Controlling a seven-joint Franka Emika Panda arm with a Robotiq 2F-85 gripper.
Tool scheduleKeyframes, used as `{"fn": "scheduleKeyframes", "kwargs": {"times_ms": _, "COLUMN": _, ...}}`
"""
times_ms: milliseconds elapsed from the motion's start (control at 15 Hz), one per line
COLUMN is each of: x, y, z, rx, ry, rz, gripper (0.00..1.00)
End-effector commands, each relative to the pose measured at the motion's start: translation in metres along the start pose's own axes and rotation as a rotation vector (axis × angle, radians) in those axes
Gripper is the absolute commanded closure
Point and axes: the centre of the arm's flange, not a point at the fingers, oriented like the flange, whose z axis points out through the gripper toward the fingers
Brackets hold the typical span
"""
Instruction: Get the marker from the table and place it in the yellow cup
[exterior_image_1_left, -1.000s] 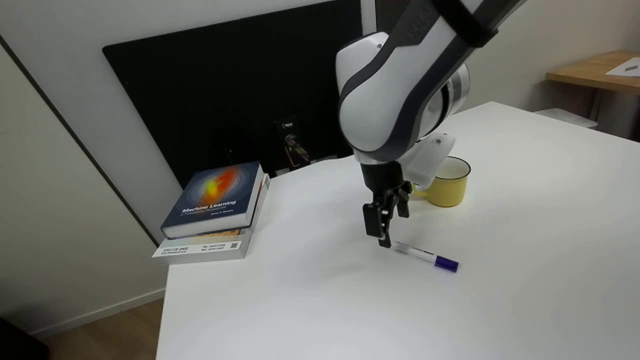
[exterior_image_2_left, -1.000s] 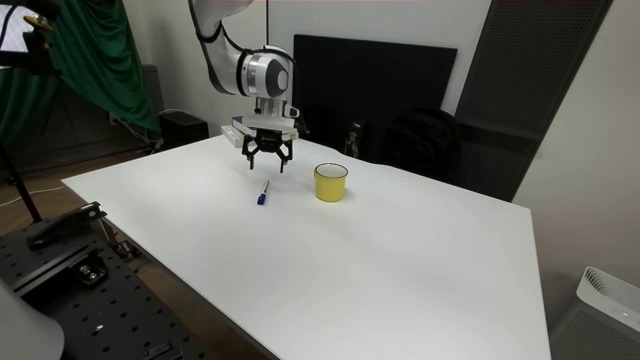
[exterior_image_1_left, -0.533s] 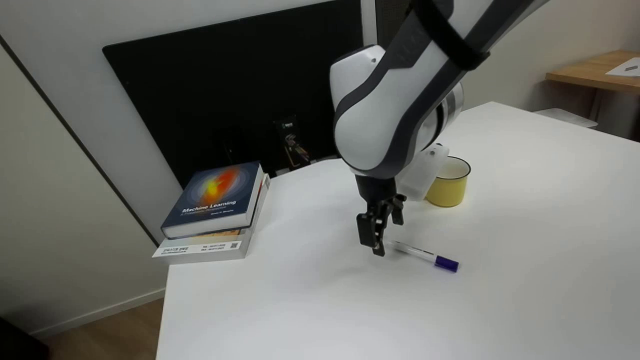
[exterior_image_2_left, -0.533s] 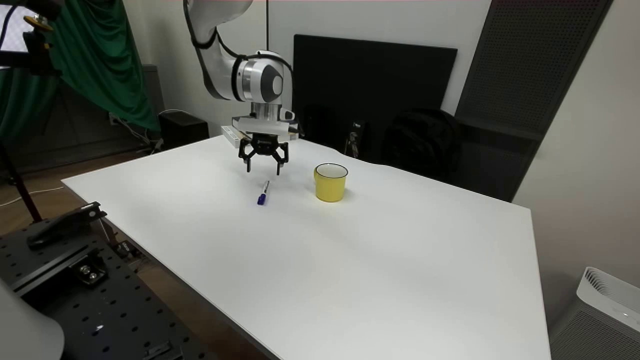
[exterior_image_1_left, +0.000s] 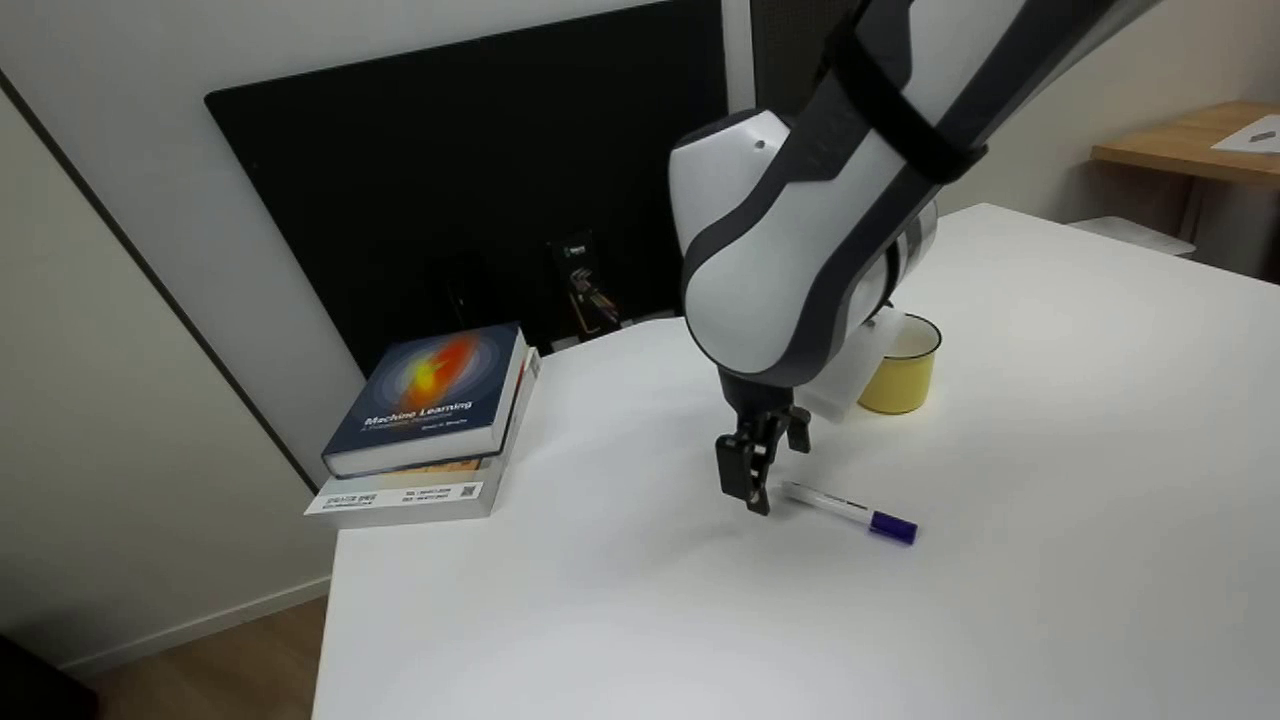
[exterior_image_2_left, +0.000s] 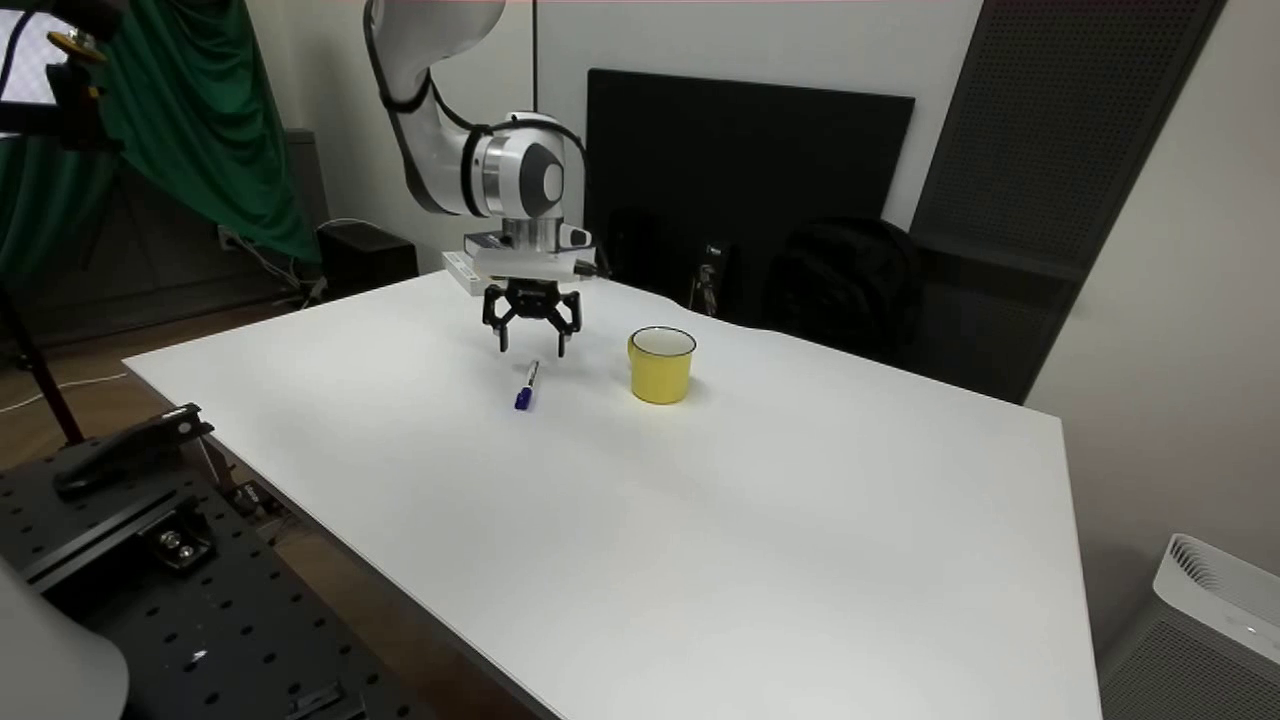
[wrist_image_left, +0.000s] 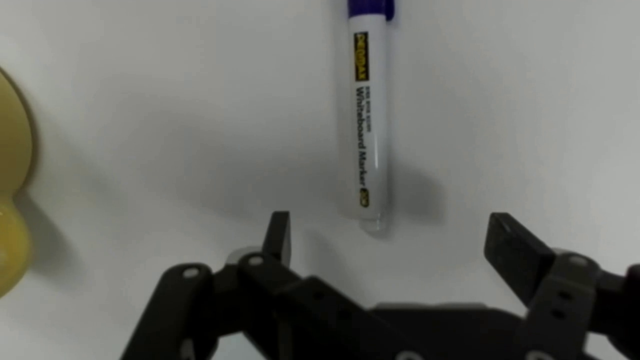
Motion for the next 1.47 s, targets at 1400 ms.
{"fn": "scheduleKeyframes", "kwargs": {"times_ms": 1400, "x": -0.035, "y": 0.01, "z": 0.011, "rx": -0.02, "ry": 0.066, "rz": -0.029, "gripper": 0.0}}
